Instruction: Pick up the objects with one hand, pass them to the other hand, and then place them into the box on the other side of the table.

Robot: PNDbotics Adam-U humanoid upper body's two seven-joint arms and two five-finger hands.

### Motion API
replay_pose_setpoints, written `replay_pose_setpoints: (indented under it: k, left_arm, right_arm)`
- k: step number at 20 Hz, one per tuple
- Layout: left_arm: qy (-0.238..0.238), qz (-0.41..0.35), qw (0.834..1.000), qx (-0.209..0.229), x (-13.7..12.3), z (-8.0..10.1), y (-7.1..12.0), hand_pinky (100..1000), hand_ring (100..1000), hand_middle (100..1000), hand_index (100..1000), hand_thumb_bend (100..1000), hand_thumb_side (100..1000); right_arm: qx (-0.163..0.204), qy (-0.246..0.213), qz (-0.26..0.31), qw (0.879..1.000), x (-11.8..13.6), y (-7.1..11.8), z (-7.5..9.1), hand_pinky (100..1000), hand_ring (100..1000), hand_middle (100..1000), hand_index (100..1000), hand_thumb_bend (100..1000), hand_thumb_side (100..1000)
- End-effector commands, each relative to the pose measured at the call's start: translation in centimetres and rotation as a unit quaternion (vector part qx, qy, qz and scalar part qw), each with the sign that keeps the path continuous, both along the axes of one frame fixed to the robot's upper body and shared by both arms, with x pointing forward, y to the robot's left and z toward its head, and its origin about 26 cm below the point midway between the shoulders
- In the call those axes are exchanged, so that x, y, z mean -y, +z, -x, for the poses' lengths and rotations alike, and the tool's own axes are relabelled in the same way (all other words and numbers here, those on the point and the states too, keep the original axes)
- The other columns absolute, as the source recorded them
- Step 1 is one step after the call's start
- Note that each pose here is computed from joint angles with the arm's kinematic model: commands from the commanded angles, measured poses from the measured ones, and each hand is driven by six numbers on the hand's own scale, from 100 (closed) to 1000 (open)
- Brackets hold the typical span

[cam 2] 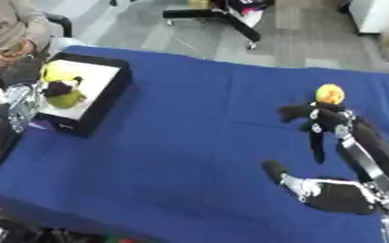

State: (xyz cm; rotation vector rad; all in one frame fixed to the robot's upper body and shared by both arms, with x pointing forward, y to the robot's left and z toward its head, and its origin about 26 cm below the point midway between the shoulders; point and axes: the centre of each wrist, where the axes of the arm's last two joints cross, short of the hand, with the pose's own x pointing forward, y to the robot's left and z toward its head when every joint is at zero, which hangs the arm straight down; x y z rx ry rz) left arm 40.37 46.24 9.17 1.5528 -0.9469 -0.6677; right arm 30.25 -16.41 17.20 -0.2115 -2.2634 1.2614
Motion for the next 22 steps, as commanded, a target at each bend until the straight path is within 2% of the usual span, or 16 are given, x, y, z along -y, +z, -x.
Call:
replay_pose_setpoints:
  k: [1, 7, 12, 18, 22]
  left_arm:
    - [-0.022, 0.001, 0.999, 0.05, -0.8, 0.0, 2.6, 692, 725, 801, 916, 523, 802]
    - [-0.089, 0.031, 0.988, 0.125, 0.3, 0.5, 4.8, 677, 720, 792, 914, 443, 777]
    - [-0.154, 0.059, 0.966, 0.198, 2.3, 0.8, 6.1, 642, 676, 747, 894, 376, 721]
    - [-0.254, 0.11, 0.923, 0.267, 6.9, 1.1, 5.7, 629, 658, 727, 880, 311, 726]
    - [-0.325, 0.156, 0.886, 0.292, 10.8, 1.6, 4.8, 625, 649, 715, 869, 296, 692]
  right_arm:
    - [0.01, 0.002, 0.002, 1.0, 0.1, 0.6, 0.0, 642, 251, 663, 821, 422, 578]
    - [0.01, -0.001, 0.001, 1.0, 0.2, 0.6, 0.0, 644, 253, 664, 823, 415, 581]
    - [0.01, -0.007, 0.0, 1.0, 0.4, 0.5, -0.1, 650, 264, 670, 826, 411, 575]
    - [0.015, -0.025, -0.006, 1.0, 0.8, 0.6, -0.5, 652, 267, 669, 833, 411, 567]
    - [0.018, -0.06, -0.011, 0.998, 1.6, 1.1, -1.9, 650, 265, 665, 834, 415, 558]
